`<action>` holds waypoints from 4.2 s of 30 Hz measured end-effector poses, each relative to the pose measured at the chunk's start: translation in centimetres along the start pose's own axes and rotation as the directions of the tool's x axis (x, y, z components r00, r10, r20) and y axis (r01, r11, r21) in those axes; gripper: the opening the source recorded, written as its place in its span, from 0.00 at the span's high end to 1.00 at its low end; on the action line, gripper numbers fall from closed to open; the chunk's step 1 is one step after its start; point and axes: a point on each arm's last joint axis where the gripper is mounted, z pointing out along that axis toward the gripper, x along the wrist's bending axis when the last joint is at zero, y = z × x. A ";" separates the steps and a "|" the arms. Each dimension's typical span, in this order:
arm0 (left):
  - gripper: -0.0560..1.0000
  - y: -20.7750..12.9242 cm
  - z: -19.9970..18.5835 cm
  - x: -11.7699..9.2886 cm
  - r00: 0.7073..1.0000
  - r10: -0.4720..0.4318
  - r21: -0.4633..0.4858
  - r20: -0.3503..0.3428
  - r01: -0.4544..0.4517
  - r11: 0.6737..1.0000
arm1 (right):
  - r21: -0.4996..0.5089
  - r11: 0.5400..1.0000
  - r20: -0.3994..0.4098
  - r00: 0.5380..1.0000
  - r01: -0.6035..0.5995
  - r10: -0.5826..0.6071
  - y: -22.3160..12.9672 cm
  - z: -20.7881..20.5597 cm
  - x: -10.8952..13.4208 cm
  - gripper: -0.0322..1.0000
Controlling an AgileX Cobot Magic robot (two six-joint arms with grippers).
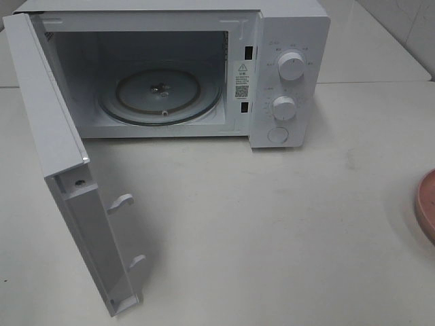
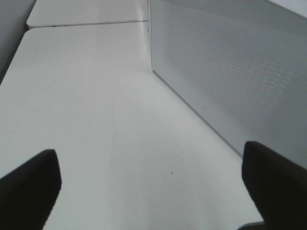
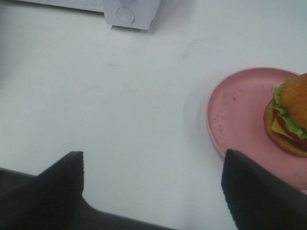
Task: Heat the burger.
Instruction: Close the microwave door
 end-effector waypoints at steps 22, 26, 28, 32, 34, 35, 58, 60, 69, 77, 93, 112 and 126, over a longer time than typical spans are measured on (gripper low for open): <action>0.04 0.0 0.0 0.0 1.000 0.000 0.000 0.000 0.000 1.000 | -0.120 0.989 0.131 0.986 -0.088 0.104 -1.0 -1.2 0.1 0.25; 0.04 0.0 0.0 0.0 1.000 0.000 0.000 0.000 0.000 1.000 | -0.120 0.989 0.131 0.986 -0.088 0.104 -1.0 -1.2 0.1 0.25; 0.04 0.0 0.0 0.0 1.000 0.000 0.000 0.000 0.000 1.000 | -0.120 0.989 0.131 0.986 -0.088 0.104 -1.0 -1.2 0.1 0.25; 0.04 0.0 0.0 0.0 1.000 0.000 0.000 0.000 0.000 1.000 | -0.120 0.989 0.131 0.986 -0.088 0.104 -1.0 -1.2 0.1 0.25; 0.04 0.0 0.0 0.0 1.000 0.000 0.000 0.000 0.000 1.000 | -0.120 0.989 0.130 0.986 -0.089 0.104 -1.0 -1.2 0.2 0.25; 0.04 0.0 0.0 0.0 1.000 0.000 0.000 0.000 0.000 1.000 | -0.120 0.989 0.130 0.986 -0.089 0.104 -1.0 -1.2 0.2 0.25; 0.04 0.0 0.0 0.0 1.000 0.000 0.000 0.000 0.000 1.000 | -0.120 0.989 0.129 0.986 -0.089 0.105 -1.0 -1.2 0.2 0.25; 0.04 0.0 0.0 0.0 1.000 0.000 0.000 0.000 0.000 1.000 | -0.120 0.989 0.129 0.986 -0.089 0.105 -1.0 -1.2 0.2 0.25; 0.04 0.0 0.0 0.0 1.000 0.000 0.000 0.000 0.000 1.000 | -0.120 0.989 0.129 0.986 -0.089 0.105 -1.0 -1.2 0.2 0.25; 0.06 0.4 -0.1 0.0 1.000 -0.002 -0.008 0.002 0.002 1.000 | -0.120 0.989 0.129 0.986 -0.089 0.105 -1.0 -1.2 0.2 0.25; 0.71 4.8 6.6 0.4 1.000 -0.030 0.121 0.000 0.029 0.992 | -0.120 0.989 0.129 0.986 -0.089 0.105 -1.0 -1.2 0.2 0.25; 0.95 3.6 16.3 1.4 0.998 -0.001 -0.104 -0.060 -0.005 0.995 | -0.120 0.989 0.129 0.986 -0.089 0.105 -1.0 -1.2 0.2 0.25; 0.95 2.3 21.1 -0.1 0.986 0.151 -0.269 0.073 -0.127 0.955 | -0.120 0.989 0.129 0.986 -0.089 0.105 -1.0 -1.2 0.2 0.25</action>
